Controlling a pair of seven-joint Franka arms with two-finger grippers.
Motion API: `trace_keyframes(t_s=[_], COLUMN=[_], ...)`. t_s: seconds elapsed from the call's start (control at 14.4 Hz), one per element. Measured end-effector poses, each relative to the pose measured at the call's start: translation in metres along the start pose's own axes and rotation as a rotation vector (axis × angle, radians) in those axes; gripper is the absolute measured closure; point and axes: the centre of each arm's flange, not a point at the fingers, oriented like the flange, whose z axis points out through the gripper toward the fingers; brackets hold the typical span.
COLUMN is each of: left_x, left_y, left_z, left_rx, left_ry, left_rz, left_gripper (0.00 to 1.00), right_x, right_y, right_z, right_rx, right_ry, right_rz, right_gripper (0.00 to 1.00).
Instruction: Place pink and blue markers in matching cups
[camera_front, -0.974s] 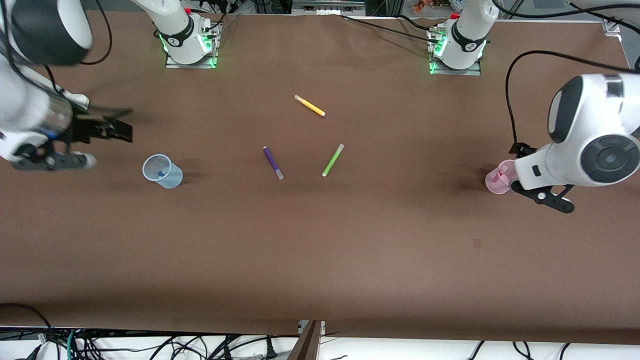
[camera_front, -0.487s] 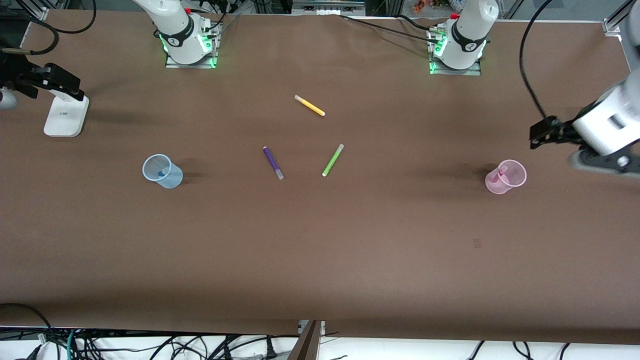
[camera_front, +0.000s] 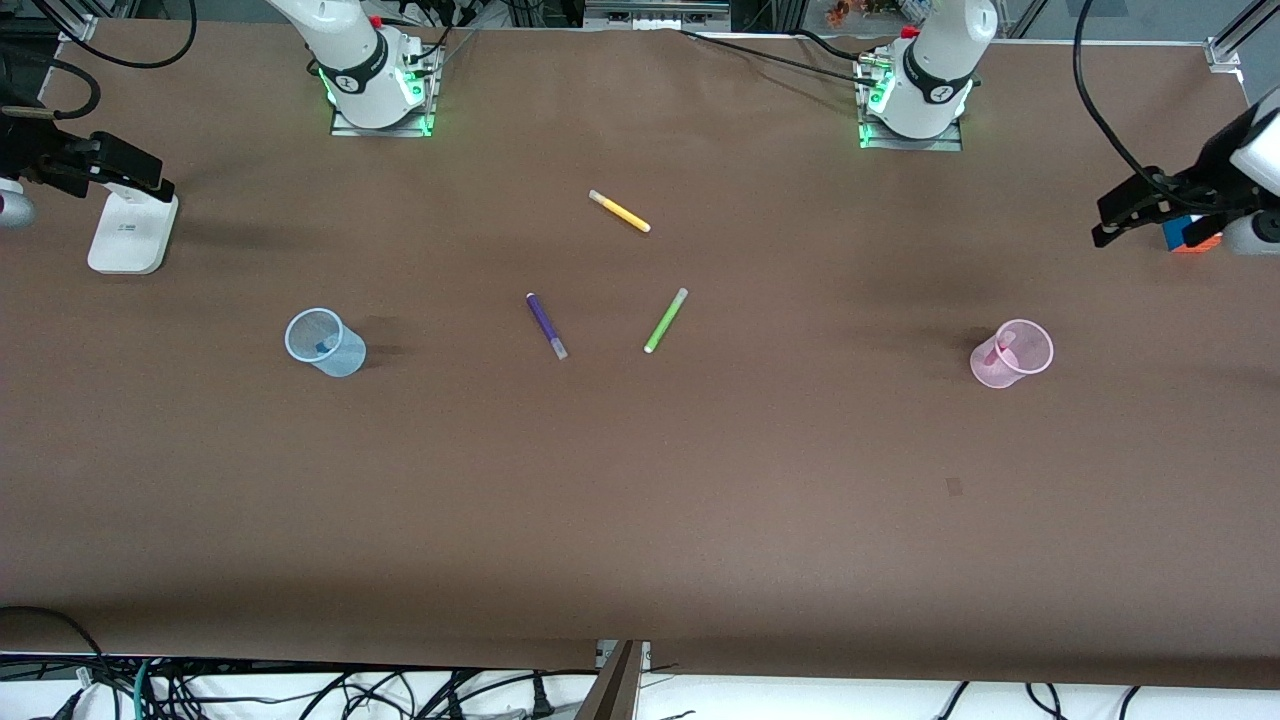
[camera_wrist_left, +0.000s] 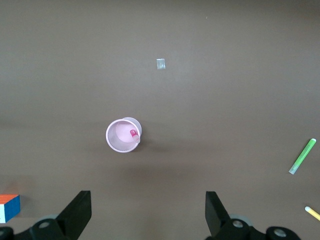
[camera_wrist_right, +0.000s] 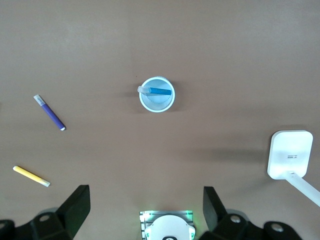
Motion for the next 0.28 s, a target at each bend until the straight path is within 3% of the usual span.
trace_keyframes(t_s=[0.28], left_x=[-0.0026], left_y=[0.0012], left_z=[0.0026], left_rx=[0.001], left_ry=[-0.001], left_rz=[-0.003], left_gripper=[0.0], right_x=[0.0], right_y=[0.0002], right_z=[-0.0003], right_rx=[0.0], right_ry=[0.001], right_rz=[0.0], right_gripper=[0.0])
